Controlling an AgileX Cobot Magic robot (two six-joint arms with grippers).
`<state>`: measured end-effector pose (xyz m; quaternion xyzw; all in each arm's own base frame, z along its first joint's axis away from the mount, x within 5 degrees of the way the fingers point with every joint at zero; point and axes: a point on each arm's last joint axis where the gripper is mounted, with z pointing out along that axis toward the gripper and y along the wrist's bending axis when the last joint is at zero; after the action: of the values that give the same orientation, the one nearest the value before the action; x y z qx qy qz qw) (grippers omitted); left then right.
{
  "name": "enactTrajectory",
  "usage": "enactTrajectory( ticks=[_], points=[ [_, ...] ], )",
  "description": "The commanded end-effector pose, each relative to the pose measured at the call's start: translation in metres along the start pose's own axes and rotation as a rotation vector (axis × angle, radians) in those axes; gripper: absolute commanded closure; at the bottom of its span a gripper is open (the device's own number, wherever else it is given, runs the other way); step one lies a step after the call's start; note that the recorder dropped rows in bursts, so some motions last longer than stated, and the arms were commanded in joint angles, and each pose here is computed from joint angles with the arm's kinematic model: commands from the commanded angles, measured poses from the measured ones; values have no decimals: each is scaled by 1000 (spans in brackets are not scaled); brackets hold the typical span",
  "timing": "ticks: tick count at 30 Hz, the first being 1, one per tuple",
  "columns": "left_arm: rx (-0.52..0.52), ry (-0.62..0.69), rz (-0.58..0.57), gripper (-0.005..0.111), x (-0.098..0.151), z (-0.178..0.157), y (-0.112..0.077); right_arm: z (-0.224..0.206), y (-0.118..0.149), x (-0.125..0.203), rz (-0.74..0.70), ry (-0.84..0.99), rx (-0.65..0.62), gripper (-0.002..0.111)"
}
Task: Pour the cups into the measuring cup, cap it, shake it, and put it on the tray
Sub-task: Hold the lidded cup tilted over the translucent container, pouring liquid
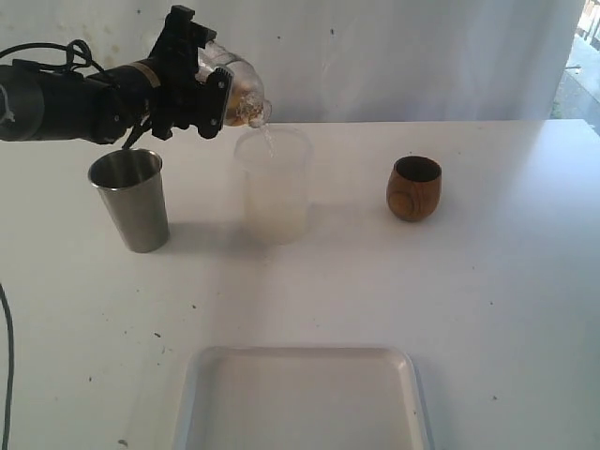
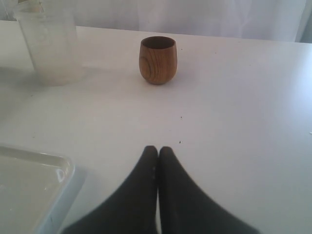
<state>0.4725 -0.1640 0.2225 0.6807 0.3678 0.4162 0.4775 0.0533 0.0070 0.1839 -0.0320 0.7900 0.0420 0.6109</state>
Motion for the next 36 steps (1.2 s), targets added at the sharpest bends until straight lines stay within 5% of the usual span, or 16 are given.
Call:
enactTrajectory(
  ticks=[1, 14, 36],
  points=[
    [-98, 16, -10, 107, 3, -3, 20, 0, 0, 1, -2, 0, 6, 108],
    [-8, 11, -55, 107, 1, 12, 4, 0, 0, 1, -2, 0, 6, 108],
    [-130, 37, 114, 107, 4, 14, 18, 0, 0, 1, -2, 0, 6, 108]
  ],
)
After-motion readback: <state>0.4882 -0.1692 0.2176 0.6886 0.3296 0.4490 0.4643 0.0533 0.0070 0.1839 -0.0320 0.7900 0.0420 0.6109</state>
